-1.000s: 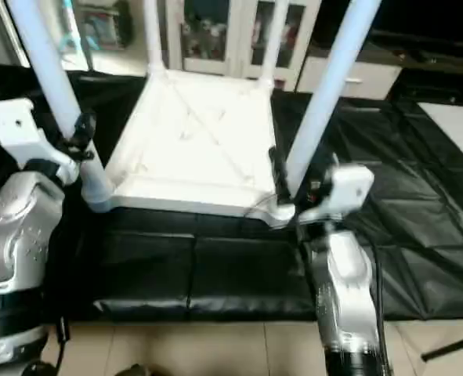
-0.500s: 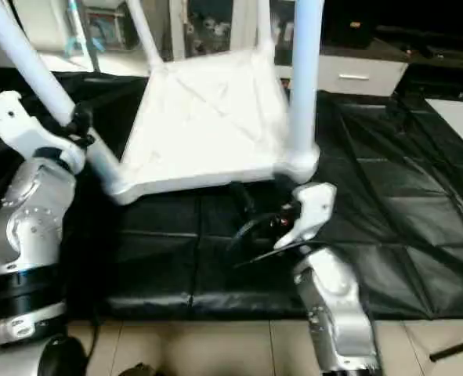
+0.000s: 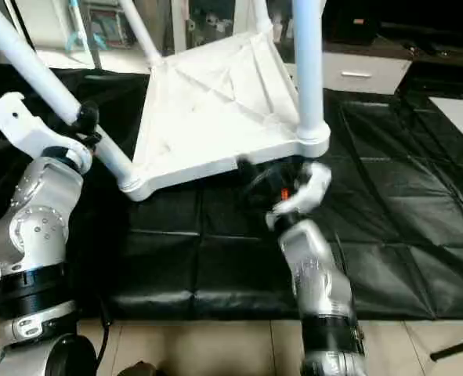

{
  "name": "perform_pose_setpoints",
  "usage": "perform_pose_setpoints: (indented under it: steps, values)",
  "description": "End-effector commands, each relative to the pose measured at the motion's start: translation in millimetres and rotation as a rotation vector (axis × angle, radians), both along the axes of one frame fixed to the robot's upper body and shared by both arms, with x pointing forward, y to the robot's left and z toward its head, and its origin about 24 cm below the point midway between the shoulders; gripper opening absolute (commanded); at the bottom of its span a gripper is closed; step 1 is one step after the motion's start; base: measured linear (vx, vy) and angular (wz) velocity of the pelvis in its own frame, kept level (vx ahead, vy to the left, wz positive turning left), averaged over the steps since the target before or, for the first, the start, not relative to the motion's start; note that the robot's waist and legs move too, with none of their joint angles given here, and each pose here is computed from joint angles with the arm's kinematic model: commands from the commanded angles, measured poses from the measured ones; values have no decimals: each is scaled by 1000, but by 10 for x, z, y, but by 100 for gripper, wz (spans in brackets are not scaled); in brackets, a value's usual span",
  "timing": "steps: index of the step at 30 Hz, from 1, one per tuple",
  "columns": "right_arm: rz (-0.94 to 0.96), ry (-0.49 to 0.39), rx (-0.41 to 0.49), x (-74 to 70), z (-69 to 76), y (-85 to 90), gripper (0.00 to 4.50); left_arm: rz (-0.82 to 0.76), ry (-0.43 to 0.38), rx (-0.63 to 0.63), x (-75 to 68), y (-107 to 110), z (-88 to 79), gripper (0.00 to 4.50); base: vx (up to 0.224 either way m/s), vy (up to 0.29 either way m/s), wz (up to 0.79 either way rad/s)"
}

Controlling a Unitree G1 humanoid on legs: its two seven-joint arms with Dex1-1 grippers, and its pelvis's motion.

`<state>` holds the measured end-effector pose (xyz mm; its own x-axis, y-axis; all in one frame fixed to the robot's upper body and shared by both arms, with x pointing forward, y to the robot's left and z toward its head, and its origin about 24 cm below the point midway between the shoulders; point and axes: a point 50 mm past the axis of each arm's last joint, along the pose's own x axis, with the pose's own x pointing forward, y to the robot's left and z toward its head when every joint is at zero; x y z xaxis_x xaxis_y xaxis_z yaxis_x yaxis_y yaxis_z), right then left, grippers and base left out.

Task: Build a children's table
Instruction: Flip table

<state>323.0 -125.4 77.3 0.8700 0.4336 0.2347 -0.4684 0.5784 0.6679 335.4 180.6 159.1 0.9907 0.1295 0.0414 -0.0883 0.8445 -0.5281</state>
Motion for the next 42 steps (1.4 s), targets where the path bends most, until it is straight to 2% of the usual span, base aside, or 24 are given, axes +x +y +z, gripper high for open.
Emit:
perform_pose_setpoints:
  steps: [1,6,10,14,17,20,24,27,31,32,35,37,40,42]
  values:
    - [34,16,27,-5,-52,-5,450,-46,34,-109,6,-105,-104,214,0,0,0]
    - [-2,107,-60,209,-171,102,450,-60,35,-113,-15,-128,-113,214,0,0,0]
    - [-53,160,-26,352,-194,126,450,-71,33,-125,-28,-137,-116,214,0,0,0]
    - [-28,151,-17,397,-176,175,450,-78,37,-131,-36,-146,-123,214,0,0,0]
    - [-35,185,30,460,-168,180,450,-73,38,-132,-42,-142,-123,214,0,0,0]
    - [-28,170,34,481,-147,185,450,-71,37,-133,-45,-137,-120,213,0,0,0]
    - [-21,182,99,515,-124,167,450,-72,35,-134,-55,-129,-118,213,0,0,0]
    - [8,113,90,552,-38,152,450,-90,34,-128,-66,-134,-114,213,0,0,0]
    - [-31,86,125,590,35,99,450,-96,36,-125,-68,-138,-115,213,0,0,0]
    - [-44,82,133,601,52,83,421,-97,36,-125,-67,-139,-114,213,0,0,0]
    - [-51,75,137,626,86,65,408,-109,36,-125,-57,-153,-108,213,0,0,0]
    - [-53,75,130,633,86,58,380,-115,36,-125,-57,-165,-104,212,0,0,0]
    - [-60,83,117,640,80,54,363,-124,37,-123,-61,-173,-102,211,0,0,0]
    - [-75,93,104,649,76,43,330,-133,37,-121,-65,-176,-101,211,0,0,0]
